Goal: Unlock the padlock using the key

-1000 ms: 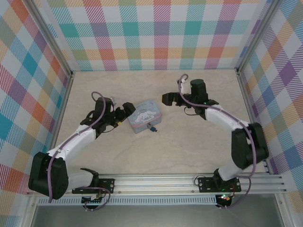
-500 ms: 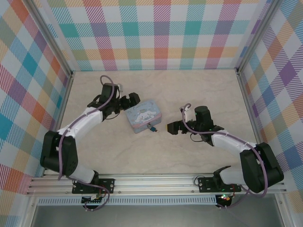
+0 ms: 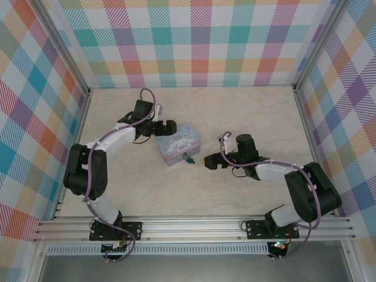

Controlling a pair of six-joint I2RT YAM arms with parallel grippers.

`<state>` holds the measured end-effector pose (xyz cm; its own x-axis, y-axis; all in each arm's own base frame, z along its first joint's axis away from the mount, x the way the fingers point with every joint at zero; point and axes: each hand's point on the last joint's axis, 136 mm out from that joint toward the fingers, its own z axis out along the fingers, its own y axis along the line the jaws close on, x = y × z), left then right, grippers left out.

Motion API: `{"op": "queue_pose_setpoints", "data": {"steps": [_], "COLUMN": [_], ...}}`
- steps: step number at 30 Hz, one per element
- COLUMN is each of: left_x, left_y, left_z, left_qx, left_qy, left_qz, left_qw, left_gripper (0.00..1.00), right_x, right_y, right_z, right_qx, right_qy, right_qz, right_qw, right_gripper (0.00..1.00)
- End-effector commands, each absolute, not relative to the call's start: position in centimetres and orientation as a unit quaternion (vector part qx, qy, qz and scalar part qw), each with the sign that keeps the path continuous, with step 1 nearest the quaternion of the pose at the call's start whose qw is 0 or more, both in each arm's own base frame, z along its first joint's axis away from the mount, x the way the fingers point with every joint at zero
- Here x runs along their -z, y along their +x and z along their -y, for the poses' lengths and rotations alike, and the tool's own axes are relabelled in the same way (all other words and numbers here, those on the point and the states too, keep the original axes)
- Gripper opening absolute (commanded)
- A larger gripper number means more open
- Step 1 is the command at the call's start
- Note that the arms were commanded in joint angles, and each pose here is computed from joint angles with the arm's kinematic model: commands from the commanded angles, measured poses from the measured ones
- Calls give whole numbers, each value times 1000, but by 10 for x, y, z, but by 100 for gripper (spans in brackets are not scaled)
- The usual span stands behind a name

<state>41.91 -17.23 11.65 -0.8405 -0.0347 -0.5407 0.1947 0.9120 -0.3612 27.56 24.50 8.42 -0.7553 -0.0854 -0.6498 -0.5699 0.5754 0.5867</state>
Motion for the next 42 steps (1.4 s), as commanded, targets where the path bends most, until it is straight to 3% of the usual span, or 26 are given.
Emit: {"op": "queue_pose_setpoints", "data": {"steps": [1, 16, 27, 42], "left_x": [-110, -68, -55, -55], "left_y": [417, 402, 396, 396], "left_z": [169, 161, 157, 155], "left_qx": [199, 183, 179, 173], "left_qy": [62, 39, 22, 17], "left_qz": [-941, -956, -960, -961], "left_qw": [266, 225, 213, 215], "left_gripper": [100, 100, 100, 100], "right_x": [-93, -65, -29, -22], "right_y": [276, 298, 284, 280], "right_z": [-262, -301, -315, -324], "right_qx": [-451, -430, -397, -387], "right_qy": [-222, -290, -332, -348], "right_qz": [-812, -793, -803, -806], "right_qw": [298, 321, 296, 281], "right_gripper": [91, 77, 64, 47]}}
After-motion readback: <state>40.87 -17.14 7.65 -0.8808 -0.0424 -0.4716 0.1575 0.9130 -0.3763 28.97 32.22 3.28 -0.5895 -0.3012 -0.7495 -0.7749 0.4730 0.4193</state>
